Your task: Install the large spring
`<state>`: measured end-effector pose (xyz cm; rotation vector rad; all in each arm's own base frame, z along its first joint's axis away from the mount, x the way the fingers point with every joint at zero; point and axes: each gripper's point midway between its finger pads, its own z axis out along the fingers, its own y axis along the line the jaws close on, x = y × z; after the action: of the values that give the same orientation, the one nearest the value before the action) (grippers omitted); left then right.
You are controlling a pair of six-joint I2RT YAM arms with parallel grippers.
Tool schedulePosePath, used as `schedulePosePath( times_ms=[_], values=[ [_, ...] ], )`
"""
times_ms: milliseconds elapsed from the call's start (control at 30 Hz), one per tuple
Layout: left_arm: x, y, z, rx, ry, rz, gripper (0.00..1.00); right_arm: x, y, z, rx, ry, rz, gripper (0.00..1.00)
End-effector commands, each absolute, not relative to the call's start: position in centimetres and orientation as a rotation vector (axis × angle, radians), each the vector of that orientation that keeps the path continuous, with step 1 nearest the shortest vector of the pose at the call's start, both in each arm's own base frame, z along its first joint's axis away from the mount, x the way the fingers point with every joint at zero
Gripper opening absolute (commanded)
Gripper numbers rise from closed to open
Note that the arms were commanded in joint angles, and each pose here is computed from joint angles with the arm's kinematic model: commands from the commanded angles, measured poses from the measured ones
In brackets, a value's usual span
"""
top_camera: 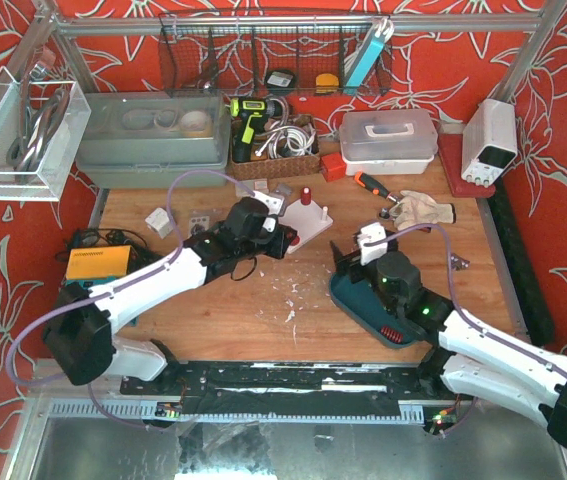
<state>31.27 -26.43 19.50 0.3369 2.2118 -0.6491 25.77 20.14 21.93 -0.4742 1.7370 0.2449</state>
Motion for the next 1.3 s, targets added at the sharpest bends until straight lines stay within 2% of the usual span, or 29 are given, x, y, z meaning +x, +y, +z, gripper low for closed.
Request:
schedulePosePath(
  times_ms=[0,167,1067,1267],
  values=[
    [33.8,-24.9,19.3,0.328,2.213,-0.411,0.00,27.0,14.4,19.4,-0.220,1.850,0.104,0.99],
    [35.5,-24.4,18.8,0.320,2.210,-0.292,0.00,26.9,12.9,19.4,-0.160,1.837,0.089,0.99],
    [38.8,-26.8,13.1,0.385,2.320,-0.191,0.00,26.9,13.3,19.2,-0.191,1.842,0.107,0.99],
    [39.1,-26.7,11.3,0.386,2.342,-0.154,0.04,26.9,13.4,19.1,-0.197,1.845,0.107,0.99]
  ],
)
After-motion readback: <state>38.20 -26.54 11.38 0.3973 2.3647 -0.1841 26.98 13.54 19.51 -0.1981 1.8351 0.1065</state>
